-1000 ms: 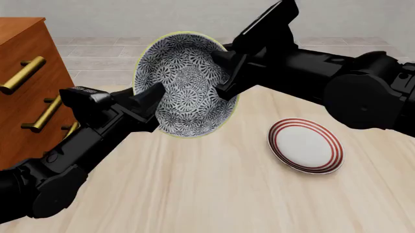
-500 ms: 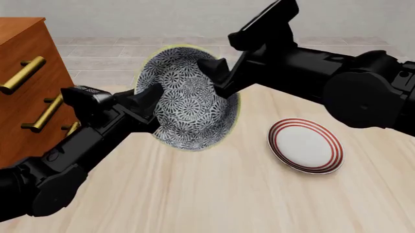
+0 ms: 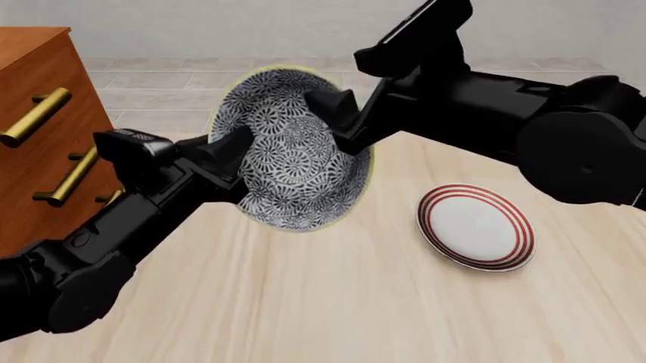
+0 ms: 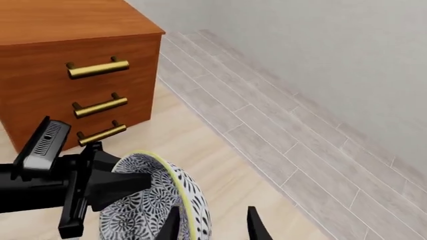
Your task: Put the bowl on top of the cabinet.
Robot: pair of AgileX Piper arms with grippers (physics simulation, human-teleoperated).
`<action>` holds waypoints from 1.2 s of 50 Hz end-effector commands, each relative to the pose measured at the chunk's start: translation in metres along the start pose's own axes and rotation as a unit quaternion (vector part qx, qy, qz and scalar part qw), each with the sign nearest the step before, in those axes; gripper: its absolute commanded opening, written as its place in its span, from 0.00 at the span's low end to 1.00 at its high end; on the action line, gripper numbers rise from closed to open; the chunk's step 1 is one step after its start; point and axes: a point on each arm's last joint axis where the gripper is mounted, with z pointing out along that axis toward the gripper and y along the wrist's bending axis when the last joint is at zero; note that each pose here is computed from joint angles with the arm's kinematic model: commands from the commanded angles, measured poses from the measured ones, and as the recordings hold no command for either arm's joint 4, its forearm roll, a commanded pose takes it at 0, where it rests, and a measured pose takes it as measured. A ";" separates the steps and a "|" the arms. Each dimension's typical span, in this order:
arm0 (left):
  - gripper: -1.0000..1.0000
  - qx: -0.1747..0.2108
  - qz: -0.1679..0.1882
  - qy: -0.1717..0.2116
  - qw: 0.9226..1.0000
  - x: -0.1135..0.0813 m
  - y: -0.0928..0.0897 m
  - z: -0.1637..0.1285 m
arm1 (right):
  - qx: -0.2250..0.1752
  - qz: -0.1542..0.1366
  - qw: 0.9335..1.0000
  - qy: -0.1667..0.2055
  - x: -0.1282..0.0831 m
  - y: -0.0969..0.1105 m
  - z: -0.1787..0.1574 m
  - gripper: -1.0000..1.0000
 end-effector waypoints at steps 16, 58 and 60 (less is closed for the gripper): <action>0.00 -0.007 0.012 -0.004 1.000 -0.010 0.002 0.008 | -0.016 0.000 0.999 -0.039 -0.035 0.005 -0.039 1.00; 0.00 -0.017 0.022 0.002 1.000 -0.026 0.003 0.018 | 0.008 -0.004 0.991 -0.137 -0.053 -0.003 -0.111 1.00; 0.00 -0.015 0.027 0.007 1.000 -0.029 0.001 0.018 | 0.013 -0.003 0.990 -0.140 -0.052 -0.004 -0.114 1.00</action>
